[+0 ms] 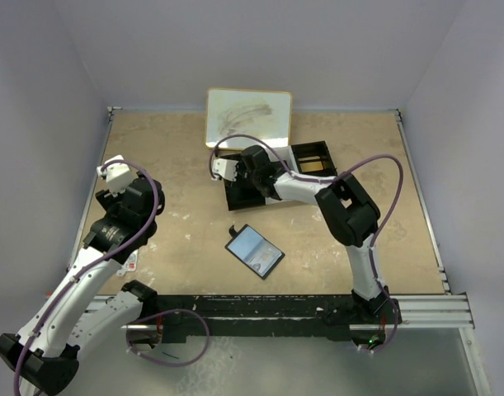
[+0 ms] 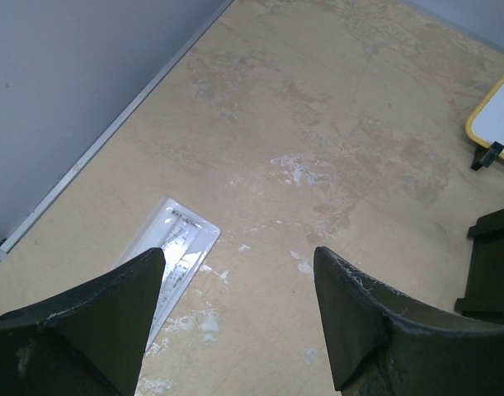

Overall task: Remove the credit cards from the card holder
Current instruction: Place the credit card in the storage box.

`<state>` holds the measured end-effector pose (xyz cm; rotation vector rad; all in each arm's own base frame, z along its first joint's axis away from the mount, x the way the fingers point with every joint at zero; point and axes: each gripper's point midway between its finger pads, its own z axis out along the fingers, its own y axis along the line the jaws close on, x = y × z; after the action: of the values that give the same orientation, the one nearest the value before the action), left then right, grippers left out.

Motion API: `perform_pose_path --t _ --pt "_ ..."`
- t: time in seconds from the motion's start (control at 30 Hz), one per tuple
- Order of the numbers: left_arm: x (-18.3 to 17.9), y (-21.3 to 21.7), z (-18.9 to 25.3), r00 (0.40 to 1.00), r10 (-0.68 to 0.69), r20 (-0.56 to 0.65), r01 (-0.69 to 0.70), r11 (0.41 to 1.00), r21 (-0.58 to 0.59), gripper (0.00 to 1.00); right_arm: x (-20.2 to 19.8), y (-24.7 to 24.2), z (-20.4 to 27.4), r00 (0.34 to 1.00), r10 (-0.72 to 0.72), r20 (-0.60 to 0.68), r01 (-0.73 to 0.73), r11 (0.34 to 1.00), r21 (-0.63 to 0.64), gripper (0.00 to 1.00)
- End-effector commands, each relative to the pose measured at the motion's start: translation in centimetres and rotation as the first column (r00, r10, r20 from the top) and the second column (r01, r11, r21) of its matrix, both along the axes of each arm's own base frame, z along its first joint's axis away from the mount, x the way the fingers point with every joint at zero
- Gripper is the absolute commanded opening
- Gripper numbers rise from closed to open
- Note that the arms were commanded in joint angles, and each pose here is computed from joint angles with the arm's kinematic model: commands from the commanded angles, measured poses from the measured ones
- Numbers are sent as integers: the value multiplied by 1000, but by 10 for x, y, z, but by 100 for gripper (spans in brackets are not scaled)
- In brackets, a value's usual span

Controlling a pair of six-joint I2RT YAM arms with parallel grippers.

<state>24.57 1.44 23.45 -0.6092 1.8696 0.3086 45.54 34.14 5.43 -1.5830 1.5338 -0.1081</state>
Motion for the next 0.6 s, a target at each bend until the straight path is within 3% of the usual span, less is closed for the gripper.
perform_pose_path --t 0.0,0.2,0.3,0.4,0.47,0.57 --pt "1 1 3 1000 4 11 -4 1000 3 70 -5 4 50 1000 -9 -23 12 992 125 49" --pt "0 1 2 1000 2 8 -2 1000 0 70 -12 0 81 995 -73 -64 87 962 258 49" --pt "-1 2 2 1000 2 9 -2 1000 0 70 -13 0 105 964 -201 -172 257 863 434 43" --pt "-2 3 3 1000 6 16 -6 1000 -4 71 -24 -3 106 847 -311 -431 513 691 509 34" --pt "-2 2 4 1000 4 18 -4 1000 -6 70 -38 0 94 768 -312 -560 604 643 471 24" --pt "-2 2 4 1000 2 18 -2 1000 -7 70 -52 9 82 679 -310 -665 697 555 454 21"
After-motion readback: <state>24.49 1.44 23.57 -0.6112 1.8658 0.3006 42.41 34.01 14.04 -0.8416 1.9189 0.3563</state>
